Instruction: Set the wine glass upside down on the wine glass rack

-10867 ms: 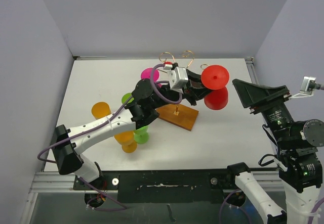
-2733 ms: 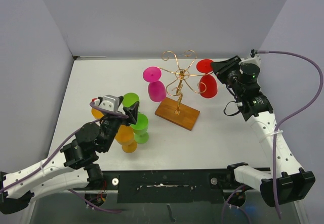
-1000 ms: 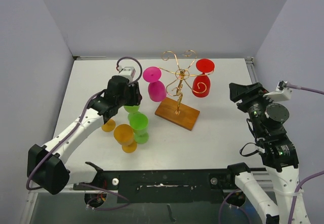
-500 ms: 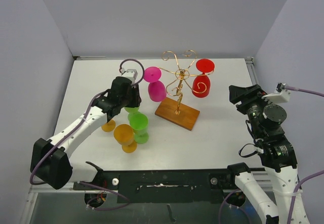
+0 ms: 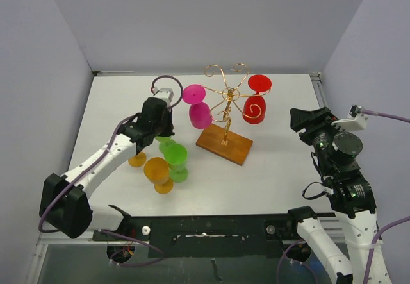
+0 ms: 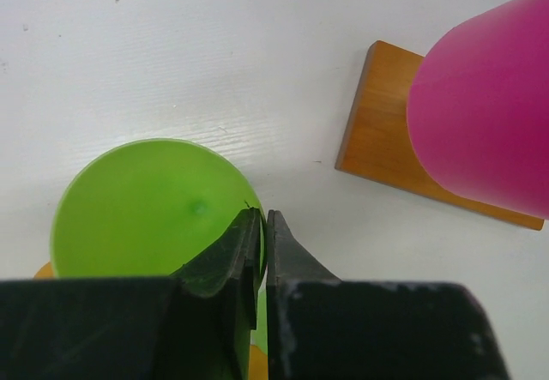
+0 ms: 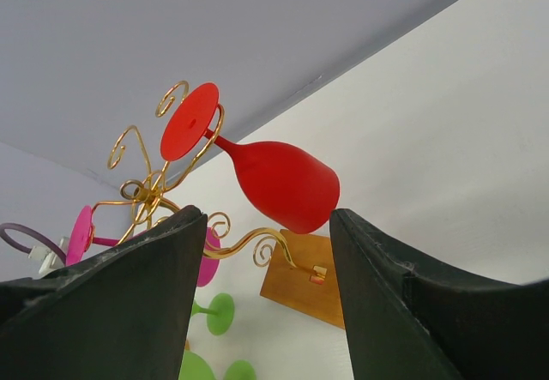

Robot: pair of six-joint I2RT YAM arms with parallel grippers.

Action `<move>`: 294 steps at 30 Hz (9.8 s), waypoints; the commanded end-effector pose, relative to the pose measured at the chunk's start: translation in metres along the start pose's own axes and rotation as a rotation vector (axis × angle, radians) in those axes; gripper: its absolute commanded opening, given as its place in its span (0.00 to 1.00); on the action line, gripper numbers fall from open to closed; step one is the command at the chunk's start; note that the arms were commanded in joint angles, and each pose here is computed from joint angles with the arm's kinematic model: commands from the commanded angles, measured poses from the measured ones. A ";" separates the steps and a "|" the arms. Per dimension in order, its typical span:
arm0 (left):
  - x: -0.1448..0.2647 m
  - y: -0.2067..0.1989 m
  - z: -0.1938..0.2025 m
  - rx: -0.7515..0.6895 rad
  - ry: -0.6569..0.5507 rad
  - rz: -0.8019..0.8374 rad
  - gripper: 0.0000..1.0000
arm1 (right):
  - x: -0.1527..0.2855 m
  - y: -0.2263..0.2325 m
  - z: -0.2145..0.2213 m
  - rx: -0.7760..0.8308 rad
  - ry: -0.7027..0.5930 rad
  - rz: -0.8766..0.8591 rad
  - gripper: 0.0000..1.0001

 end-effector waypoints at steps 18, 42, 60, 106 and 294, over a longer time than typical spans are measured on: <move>0.157 0.007 -0.106 0.041 -0.528 -0.007 0.00 | -0.002 0.025 -0.012 -0.060 -0.047 -0.169 0.61; 0.342 -0.083 -0.190 0.114 -1.080 1.028 0.00 | 0.014 0.108 -0.034 -0.292 -0.147 -0.824 0.67; 0.311 -0.158 -0.197 0.151 -1.098 1.189 0.00 | 0.035 0.176 -0.011 -0.462 -0.105 -0.996 0.56; 0.298 -0.197 -0.157 0.020 -1.150 1.293 0.00 | 0.017 0.195 -0.067 -0.903 -0.307 -0.873 0.47; 0.146 -0.160 -0.117 1.026 -0.268 0.883 0.00 | 0.101 0.104 0.010 0.492 -0.115 -1.188 0.78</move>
Point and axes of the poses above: each gripper's point midway between its finger pads, its own x axis back along the fingers, its own y axis along the line the jaws close on, z = x × y, the point moved 7 cm from there along x, back along the fingers, and after that the axes turned 3 degrees about x, right-handed, at the moved point
